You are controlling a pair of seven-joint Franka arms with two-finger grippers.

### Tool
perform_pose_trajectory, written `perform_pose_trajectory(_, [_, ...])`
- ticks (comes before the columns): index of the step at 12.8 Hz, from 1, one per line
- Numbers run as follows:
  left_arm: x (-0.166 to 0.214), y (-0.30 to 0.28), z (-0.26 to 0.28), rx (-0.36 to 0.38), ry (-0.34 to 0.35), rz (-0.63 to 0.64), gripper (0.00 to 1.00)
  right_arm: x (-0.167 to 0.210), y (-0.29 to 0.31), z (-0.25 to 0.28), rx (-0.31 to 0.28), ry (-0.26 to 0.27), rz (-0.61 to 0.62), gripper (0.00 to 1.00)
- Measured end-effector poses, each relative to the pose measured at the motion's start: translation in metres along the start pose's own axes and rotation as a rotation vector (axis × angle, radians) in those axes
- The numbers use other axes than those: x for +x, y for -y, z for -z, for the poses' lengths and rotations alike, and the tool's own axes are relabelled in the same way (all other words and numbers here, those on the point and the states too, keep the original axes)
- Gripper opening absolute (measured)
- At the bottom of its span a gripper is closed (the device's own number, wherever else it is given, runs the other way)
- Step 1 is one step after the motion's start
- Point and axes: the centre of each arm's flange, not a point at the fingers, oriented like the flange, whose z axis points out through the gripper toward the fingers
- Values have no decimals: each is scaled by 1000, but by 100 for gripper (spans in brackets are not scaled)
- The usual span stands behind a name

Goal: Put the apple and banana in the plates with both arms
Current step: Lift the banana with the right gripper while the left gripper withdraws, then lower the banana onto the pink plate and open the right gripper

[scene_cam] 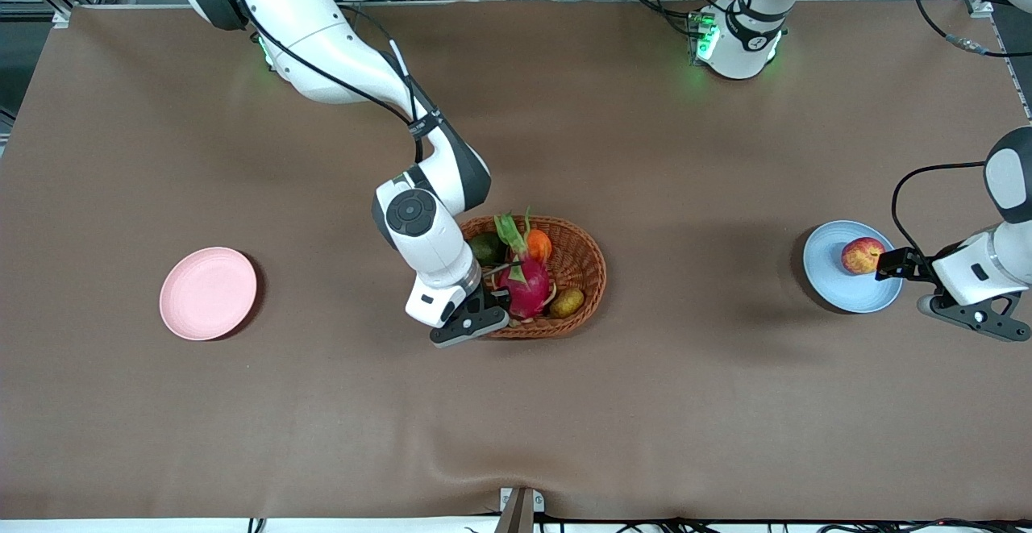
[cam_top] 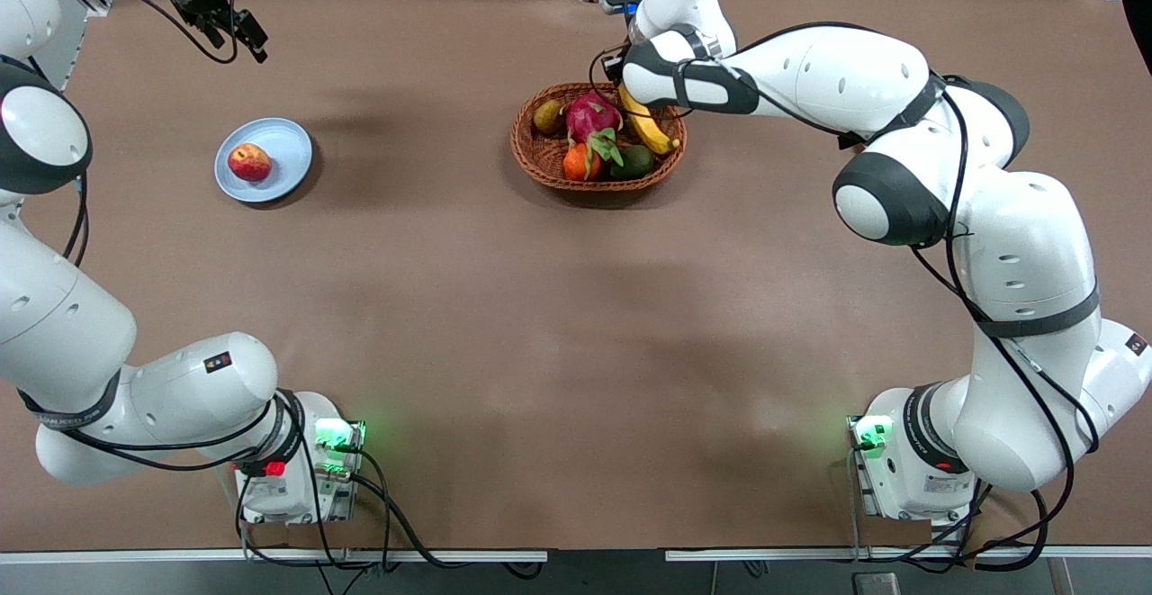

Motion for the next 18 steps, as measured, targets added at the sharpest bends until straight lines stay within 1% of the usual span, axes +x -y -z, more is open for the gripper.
perform_pose_trajectory(3, [11,-22,20,4,7,-21,100,26,-17,39,-22,59,-52,34])
perform_pose_trajectory(4, [14,-35,34,5,5,-9,100,34,-22,53,-25,72,-62,34])
perform_pose_trajectory(5, [16,-50,51,15,-1,2,100,39,-26,63,-26,74,-72,34])
perform_pose_trajectory(6, [18,-64,73,37,-7,8,100,44,-31,74,-26,62,-90,34])
perform_pose_trajectory(7, [18,-76,95,46,-19,20,100,50,-42,87,-37,60,-111,34])
perform_pose_trajectory(8, [16,-83,116,28,-45,40,100,55,-63,105,-59,75,-138,34])
perform_pose_trajectory(9, [13,-86,133,-3,-75,62,100,63,-94,129,-93,81,-175,34])
perform_pose_trajectory(10, [7,-85,143,-25,-88,88,100,68,-128,153,-131,87,-217,34])
perform_pose_trajectory(11, [1,-83,149,-39,-80,124,100,67,-164,173,-165,113,-262,34])
perform_pose_trajectory(13, [-15,-89,160,-61,-27,209,100,55,-223,193,-206,166,-342,34])
perform_pose_trajectory(14, [-22,-93,167,-67,-10,240,100,46,-248,196,-213,184,-360,34])
perform_pose_trajectory(16, [-39,-100,183,-73,15,282,100,25,-292,198,-214,230,-357,34])
perform_pose_trajectory(18, [-62,-106,201,-72,10,320,100,-2,-336,196,-211,281,-368,34])
